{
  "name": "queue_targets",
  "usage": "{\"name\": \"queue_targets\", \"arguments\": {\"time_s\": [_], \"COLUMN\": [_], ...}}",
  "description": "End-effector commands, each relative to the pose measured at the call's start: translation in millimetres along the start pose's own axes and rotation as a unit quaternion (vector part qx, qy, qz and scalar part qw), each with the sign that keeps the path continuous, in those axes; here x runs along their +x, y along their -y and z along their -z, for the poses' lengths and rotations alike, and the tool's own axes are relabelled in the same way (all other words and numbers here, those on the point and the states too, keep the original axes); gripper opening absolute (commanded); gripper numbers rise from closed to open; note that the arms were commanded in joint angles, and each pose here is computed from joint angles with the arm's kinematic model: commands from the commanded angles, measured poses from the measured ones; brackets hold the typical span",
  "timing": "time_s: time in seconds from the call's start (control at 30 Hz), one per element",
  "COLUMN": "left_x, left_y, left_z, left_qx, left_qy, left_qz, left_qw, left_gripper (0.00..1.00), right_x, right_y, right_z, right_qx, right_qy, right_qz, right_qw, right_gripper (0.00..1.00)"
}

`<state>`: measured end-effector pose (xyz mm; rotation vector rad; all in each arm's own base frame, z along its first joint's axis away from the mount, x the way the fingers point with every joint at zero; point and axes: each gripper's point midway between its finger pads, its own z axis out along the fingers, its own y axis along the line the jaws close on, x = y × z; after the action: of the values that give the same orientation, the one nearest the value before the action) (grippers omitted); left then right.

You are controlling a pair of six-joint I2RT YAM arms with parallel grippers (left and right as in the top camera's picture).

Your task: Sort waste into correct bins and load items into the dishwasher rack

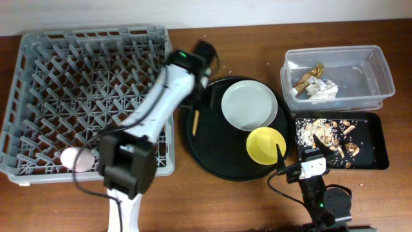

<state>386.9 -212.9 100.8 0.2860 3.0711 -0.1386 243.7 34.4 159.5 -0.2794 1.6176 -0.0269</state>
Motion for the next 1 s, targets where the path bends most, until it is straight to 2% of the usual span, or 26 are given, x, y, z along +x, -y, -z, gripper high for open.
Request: {"name": "queue_targets", "arguments": {"time_s": [0.0, 0.1, 0.27, 0.3, 0.33, 0.37, 0.4, 0.5, 0.57, 0.7, 0.77, 0.87, 0.97], "left_x": [-25, -25, 3, 5, 6, 9, 8, -7, -5, 15, 41, 68, 89], "left_y": [-78, -116, -123, -122, -117, -113, -111, -76, -34, 64, 139, 164, 175], "left_z": [86, 72, -4, -5, 5, 20, 37, 101, 98, 47, 13, -28, -75], "left_qx": [-0.04, -0.061, -0.073, -0.07, -0.061, -0.055, -0.055, -0.03, -0.005, 0.127, 0.255, 0.263, 0.234], "left_qy": [0.098, 0.087, 0.026, 0.022, 0.02, 0.019, 0.028, 0.119, 0.124, 0.093, 0.08, 0.041, -0.003], "left_qz": [0.117, 0.142, 0.129, 0.128, 0.127, 0.126, 0.123, 0.086, 0.043, -0.043, -0.113, -0.107, -0.112], "left_qw": [0.987, 0.984, 0.989, 0.989, 0.99, 0.99, 0.99, 0.989, 0.991, 0.987, 0.957, 0.958, 0.966], "left_gripper": [0.0, 0.0, 0.01, 0.15, 0.44, 0.55, 0.57, 0.61, 0.61, 0.6, 0.6, 0.47, 0.41], "right_x": [2, 2, 2, 2, 2, 2, 2, 2, 2, 2, 2, 2, 2], "right_y": [1, 1, 1, 1, 1, 1, 1, 1, 1, 1, 1, 1, 1], "right_z": [0, 0, 0, 0, 0, 0, 0, 0, 0, 0, 0, 0, 0], "right_qx": [0.002, 0.002, 0.002, 0.002, 0.002, 0.002, 0.002, 0.002, 0.002, 0.002, 0.002, 0.002, 0.002], "right_qy": [-0.001, -0.001, -0.001, -0.001, -0.001, -0.001, -0.001, -0.001, -0.001, -0.001, -0.001, -0.001, -0.001], "right_qz": [0.001, 0.001, 0.001, 0.001, 0.001, 0.001, 0.001, 0.001, 0.001, 0.001, 0.001, 0.001, 0.001], "right_qw": [1.0, 1.0, 1.0, 1.0, 1.0, 1.0, 1.0, 1.0, 1.0, 1.0, 1.0, 1.0, 1.0], "right_gripper": [0.98, 0.98, 0.98, 0.99, 0.98, 0.98, 0.98, 0.98, 0.98, 0.98, 0.98, 0.99, 0.98]}}
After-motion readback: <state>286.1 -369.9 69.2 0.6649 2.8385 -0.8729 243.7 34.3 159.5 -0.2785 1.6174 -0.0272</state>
